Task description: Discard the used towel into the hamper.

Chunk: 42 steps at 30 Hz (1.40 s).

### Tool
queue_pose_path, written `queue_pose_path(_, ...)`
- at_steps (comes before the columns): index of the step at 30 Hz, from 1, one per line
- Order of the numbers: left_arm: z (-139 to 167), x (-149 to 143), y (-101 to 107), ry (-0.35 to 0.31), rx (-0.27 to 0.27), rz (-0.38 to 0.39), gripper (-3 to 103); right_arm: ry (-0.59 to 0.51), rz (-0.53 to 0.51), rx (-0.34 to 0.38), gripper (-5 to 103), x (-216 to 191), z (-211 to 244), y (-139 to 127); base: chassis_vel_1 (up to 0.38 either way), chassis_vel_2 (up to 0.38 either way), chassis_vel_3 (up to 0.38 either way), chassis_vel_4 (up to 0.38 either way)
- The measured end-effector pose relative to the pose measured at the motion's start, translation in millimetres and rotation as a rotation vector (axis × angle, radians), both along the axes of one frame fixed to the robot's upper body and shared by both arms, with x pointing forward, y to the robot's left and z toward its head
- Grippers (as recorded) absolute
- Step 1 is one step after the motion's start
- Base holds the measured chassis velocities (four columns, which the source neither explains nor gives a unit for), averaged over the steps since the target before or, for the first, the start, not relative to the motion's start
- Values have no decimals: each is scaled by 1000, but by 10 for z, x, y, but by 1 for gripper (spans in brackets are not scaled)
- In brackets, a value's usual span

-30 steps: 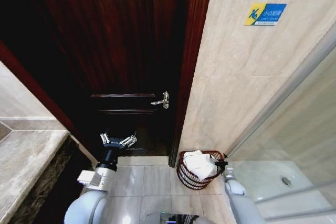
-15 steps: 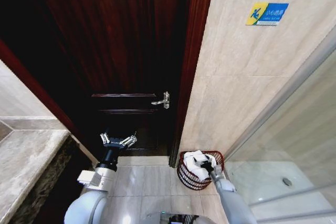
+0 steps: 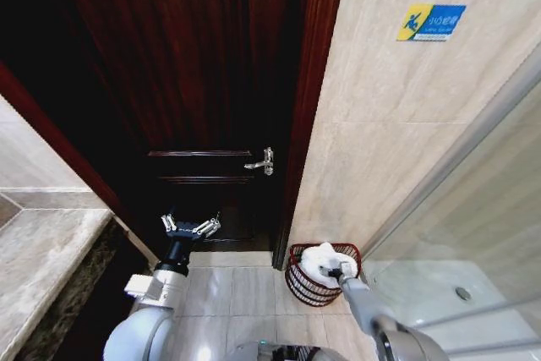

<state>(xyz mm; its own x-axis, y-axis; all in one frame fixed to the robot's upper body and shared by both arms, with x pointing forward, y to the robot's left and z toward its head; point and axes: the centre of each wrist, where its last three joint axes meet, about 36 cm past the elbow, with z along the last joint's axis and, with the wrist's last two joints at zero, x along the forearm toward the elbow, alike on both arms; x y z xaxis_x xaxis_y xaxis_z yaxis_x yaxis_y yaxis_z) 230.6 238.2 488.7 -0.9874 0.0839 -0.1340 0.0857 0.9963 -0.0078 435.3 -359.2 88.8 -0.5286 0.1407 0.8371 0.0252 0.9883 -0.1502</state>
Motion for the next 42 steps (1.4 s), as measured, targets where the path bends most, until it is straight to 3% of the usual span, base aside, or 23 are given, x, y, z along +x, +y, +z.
queue_pose_path(4,0,0,0,0,0,0,100,8,-69,38,100,-14,4,-22,0,0,0,0)
queue_pose_path(14,0,0,0,0,0,0,100,-31,-48,111,100,-124,-54,71,0,0,0,0)
queue_pose_path(21,0,0,0,0,0,0,100,-75,-62,234,100,-72,-56,236,0,0,0,0)
queue_pose_path(24,0,0,0,0,0,0,100,-72,-54,255,100,-70,-73,306,0,0,0,0)
queue_pose_path(31,0,0,0,0,0,0,100,-51,-52,248,100,-22,-69,360,0,0,0,0)
queue_pose_path(36,0,0,0,0,0,0,100,-10,-115,240,100,25,-21,242,0,0,0,0)
queue_pose_path(42,0,0,0,0,0,0,100,-51,-111,244,100,79,75,132,0,0,0,0)
